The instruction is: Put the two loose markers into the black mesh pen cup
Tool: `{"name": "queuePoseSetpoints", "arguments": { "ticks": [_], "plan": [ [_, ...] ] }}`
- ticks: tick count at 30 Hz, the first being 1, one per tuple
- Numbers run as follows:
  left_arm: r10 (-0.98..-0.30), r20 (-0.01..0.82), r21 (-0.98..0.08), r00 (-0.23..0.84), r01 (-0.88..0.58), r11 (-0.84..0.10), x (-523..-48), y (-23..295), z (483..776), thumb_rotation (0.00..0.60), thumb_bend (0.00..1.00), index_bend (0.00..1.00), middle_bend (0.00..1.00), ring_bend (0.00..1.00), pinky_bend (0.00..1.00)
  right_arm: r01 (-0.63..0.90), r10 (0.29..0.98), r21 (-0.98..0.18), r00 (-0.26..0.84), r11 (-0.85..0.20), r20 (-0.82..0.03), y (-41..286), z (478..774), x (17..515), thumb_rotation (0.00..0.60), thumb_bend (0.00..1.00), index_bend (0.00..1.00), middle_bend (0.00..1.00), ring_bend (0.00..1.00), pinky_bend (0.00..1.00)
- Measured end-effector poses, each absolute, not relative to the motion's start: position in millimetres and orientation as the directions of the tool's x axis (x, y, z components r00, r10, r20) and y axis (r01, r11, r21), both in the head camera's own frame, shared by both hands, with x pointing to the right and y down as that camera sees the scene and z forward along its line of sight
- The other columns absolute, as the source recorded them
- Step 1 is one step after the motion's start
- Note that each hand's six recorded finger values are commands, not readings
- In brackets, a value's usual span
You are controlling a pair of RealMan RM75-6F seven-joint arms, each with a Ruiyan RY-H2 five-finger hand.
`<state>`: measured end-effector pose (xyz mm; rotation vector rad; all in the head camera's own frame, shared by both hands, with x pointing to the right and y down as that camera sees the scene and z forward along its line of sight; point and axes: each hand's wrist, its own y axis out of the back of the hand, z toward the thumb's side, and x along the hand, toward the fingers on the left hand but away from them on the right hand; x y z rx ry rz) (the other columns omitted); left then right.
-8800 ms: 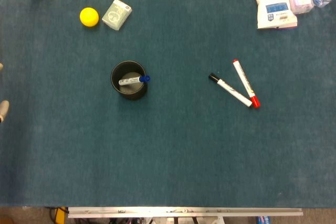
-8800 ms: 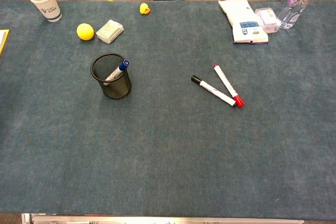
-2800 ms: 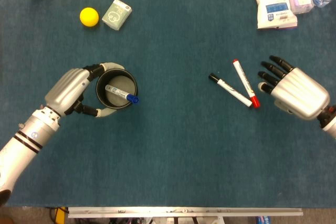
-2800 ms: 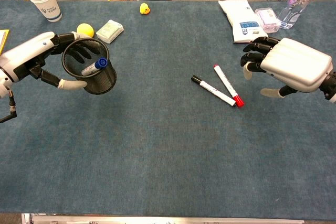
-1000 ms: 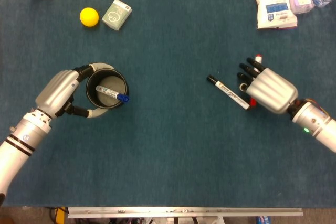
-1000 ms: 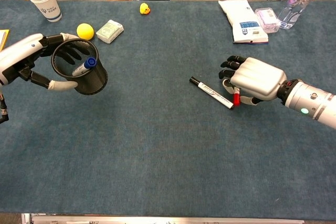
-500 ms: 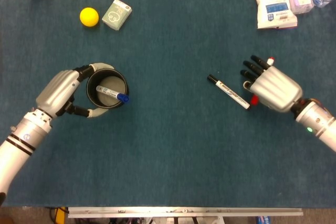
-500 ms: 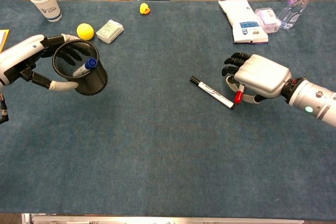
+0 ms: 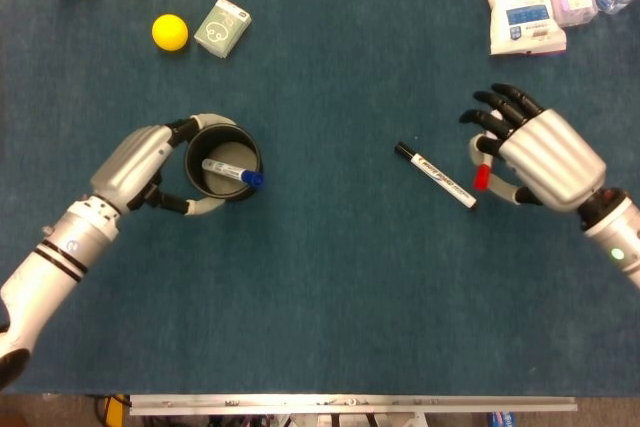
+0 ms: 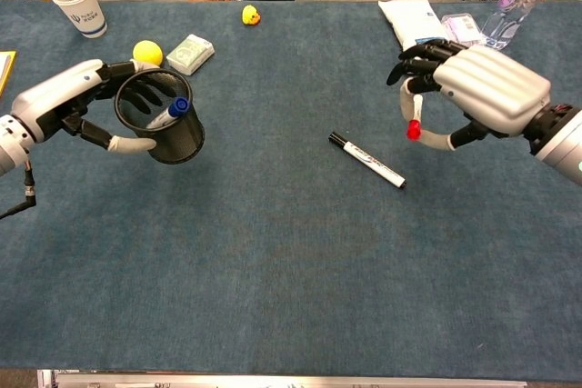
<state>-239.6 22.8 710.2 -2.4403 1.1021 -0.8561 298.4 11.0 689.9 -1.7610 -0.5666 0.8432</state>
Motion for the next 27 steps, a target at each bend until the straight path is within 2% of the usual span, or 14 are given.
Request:
{"name": "queuePoseSetpoints", "arguments": {
  "ticks": [5,11,19,27],
  "plan": [
    [-0.751,0.386,-0.511,0.536,-0.554,-0.657,-228.3,20.1,712.1,0.600,0.22,0.35,0.40,0.35,0.31,0.210,0.750,-0.881,0.627,-0.424,-0.211,7.5,661.0,286.1,0.600,0.30,0.64,0.30,0.13,0.13],
    [-0.738,0.397,-0.503,0.546,-0.543,-0.673,-218.1,19.5,717.0,0.600,0.22,0.35,0.40,0.35,0.31,0.428,0.758,-0.730,0.625,-0.532,-0.186,2.6,640.2,265.3,0.600,0.30,0.64,0.30,0.13,0.13],
    [-0.725,0.405,-0.491,0.557,-0.536,-0.686,-205.5,19.4,723.3,0.600,0.22,0.35,0.40,0.35,0.31,0.557,0.740,-0.548,0.647,-0.623,-0.184,-5.4,633.2,232.4,0.600,0.30,0.65,0.30,0.13,0.13],
    [-0.710,0.411,-0.481,0.572,-0.526,-0.702,-192.5,19.3,730.3,0.600,0.22,0.35,0.40,0.35,0.31,0.622,0.711,-0.379,0.684,-0.685,-0.164,-4.6,627.6,195.9,0.600,0.30,0.65,0.30,0.13,0.13]
  ]
}}
